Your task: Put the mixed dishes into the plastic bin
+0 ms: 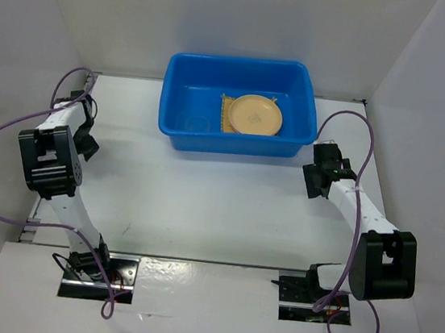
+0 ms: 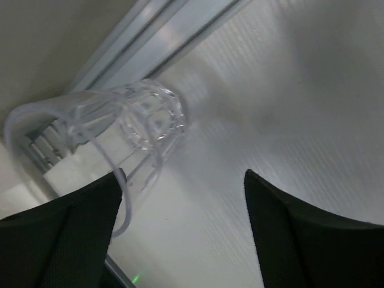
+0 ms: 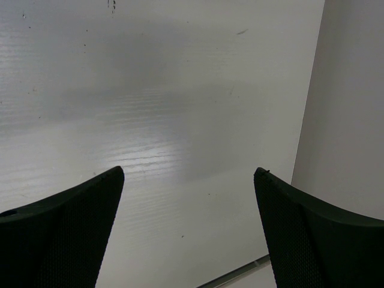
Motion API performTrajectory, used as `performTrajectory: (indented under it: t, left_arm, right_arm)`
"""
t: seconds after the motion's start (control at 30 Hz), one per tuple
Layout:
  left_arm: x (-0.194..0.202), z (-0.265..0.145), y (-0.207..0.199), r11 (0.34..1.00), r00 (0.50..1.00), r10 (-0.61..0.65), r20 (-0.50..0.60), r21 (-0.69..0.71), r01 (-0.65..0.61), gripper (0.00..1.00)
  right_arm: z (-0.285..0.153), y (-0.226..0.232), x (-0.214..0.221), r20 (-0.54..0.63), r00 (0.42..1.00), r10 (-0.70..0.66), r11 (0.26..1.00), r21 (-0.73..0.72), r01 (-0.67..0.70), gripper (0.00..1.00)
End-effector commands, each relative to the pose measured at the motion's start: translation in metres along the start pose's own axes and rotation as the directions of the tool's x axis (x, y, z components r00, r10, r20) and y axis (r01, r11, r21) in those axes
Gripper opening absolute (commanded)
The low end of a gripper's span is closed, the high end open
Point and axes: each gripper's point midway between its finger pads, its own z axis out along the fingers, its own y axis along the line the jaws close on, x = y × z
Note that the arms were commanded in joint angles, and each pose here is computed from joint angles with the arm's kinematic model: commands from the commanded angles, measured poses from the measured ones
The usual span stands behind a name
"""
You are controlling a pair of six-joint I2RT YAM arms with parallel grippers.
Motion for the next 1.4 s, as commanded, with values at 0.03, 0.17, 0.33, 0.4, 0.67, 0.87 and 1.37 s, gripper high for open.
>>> performTrajectory:
  t: [0.03,0.17,0.33,0.4,0.67,0.87,1.37]
  left_arm:
    - [0.005,0.001,-0.022,0.99,0.999,0.046,-0.018,0.136,-0.043,0.8]
    - [-0.003,-0.012,-0.04,0.959,0.998,0.054,0.034,0.278,-0.061,0.23]
    - [-0.061,-0.084,-0.047,0.933,0.984,-0.024,0.175,0.358,-0.041,0.0]
    - [-0.091,-0.134,-0.054,0.902,0.961,-0.087,0.262,0.429,-0.035,0.0]
    - [-0.141,-0.353,-0.14,0.331,0.892,-0.345,0.291,0.927,-0.174,0.0]
    - [-0.097,-0.43,-0.27,0.041,0.882,-0.197,0.428,0.903,-0.428,0.0]
    - [0.011,-0.374,-0.391,0.13,0.826,-0.001,0.563,0.819,-0.558,0.03]
  right_arm:
    - [0.001,-0.001,-0.008,0.03,0.999,0.028,0.999,0.02,-0.028,0.93]
    - [0.001,-0.002,-0.008,0.029,0.999,0.028,0.999,0.029,-0.029,0.93]
    - [0.001,-0.002,-0.008,0.029,0.999,0.028,0.999,0.029,-0.029,0.93]
    - [0.001,-0.002,-0.008,0.029,0.999,0.028,0.999,0.029,-0.029,0.93]
    - [0.0,0.002,-0.009,0.034,0.999,0.021,1.0,0.016,-0.021,0.93]
    - [-0.006,-0.002,-0.013,0.061,0.998,0.035,0.999,0.019,-0.036,0.93]
    - [-0.008,-0.005,-0.016,0.076,0.996,0.044,0.998,0.03,-0.046,0.93]
